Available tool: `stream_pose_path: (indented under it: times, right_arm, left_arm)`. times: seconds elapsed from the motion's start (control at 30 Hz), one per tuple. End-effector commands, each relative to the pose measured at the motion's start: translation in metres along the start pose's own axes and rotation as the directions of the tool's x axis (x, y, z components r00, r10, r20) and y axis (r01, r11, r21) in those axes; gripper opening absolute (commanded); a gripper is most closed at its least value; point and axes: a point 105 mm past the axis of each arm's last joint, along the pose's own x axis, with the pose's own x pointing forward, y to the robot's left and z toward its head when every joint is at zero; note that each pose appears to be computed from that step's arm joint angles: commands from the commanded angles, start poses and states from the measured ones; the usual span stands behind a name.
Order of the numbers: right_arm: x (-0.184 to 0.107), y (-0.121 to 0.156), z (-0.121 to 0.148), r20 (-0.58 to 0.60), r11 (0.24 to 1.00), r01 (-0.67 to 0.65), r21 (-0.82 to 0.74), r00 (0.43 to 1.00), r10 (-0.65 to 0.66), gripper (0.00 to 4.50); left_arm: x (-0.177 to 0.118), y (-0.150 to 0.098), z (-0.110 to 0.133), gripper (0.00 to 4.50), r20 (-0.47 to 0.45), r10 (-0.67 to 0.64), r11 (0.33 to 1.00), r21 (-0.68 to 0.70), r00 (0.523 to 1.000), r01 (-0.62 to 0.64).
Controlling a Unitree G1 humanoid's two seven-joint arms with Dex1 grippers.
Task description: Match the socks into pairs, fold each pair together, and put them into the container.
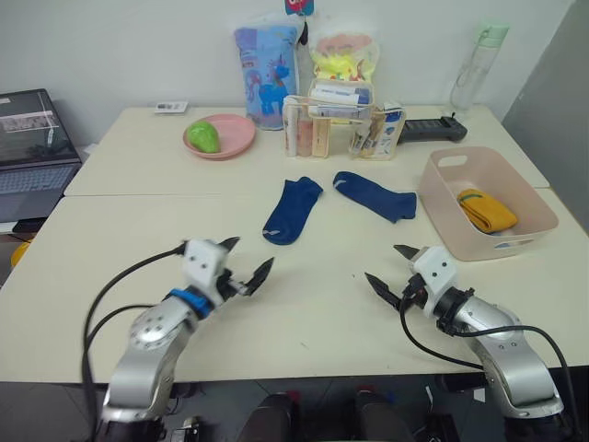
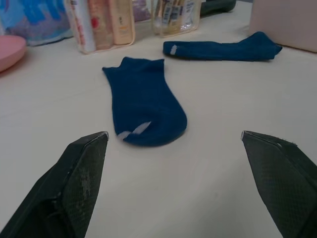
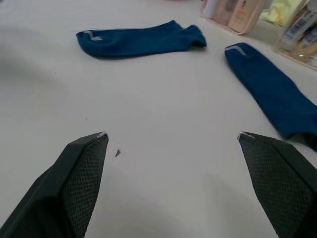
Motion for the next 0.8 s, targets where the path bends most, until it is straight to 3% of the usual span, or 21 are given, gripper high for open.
stream_pose_path:
  times: [0.03,0.17,0.3,0.33,0.43,0.53,0.8]
  right_arm:
    - [0.004,0.0,0.023,0.055,0.999,-0.033,-0.035,0.998,0.035,4.49]
    - [0.008,-0.002,0.027,0.062,0.999,-0.012,-0.044,0.998,0.015,4.49]
    - [0.008,-0.004,0.027,0.059,0.999,0.007,-0.047,0.998,-0.004,4.49]
    - [0.007,-0.004,0.028,0.06,0.999,0.009,-0.046,0.998,-0.006,4.5]
    - [0.007,-0.005,0.029,0.058,0.999,0.013,-0.044,0.998,-0.01,4.5]
    - [0.005,-0.007,0.029,0.058,0.999,0.023,-0.039,0.998,-0.021,4.5]
    - [0.011,-0.007,0.03,0.065,1.0,0.016,-0.024,0.998,-0.014,4.5]
  left_arm:
    - [0.03,-0.005,0.001,4.5,-0.011,-0.002,0.998,0.062,1.0,0.003]
    - [0.059,-0.002,-0.017,4.5,-0.064,0.006,0.996,0.086,0.998,-0.001]
    - [0.071,-0.001,-0.03,4.5,-0.12,-0.027,0.997,0.074,0.992,0.036]
    - [0.071,-0.001,-0.034,4.31,-0.137,-0.031,0.997,0.066,0.99,0.04]
    - [0.072,0.002,-0.036,3.58,-0.148,-0.024,0.998,0.06,0.989,0.033]
    - [0.071,0.008,-0.027,2.57,-0.095,0.021,1.0,0.003,0.995,-0.021]
    - [0.068,0.011,-0.023,0.03,-0.092,0.001,0.999,0.033,0.996,0.002]
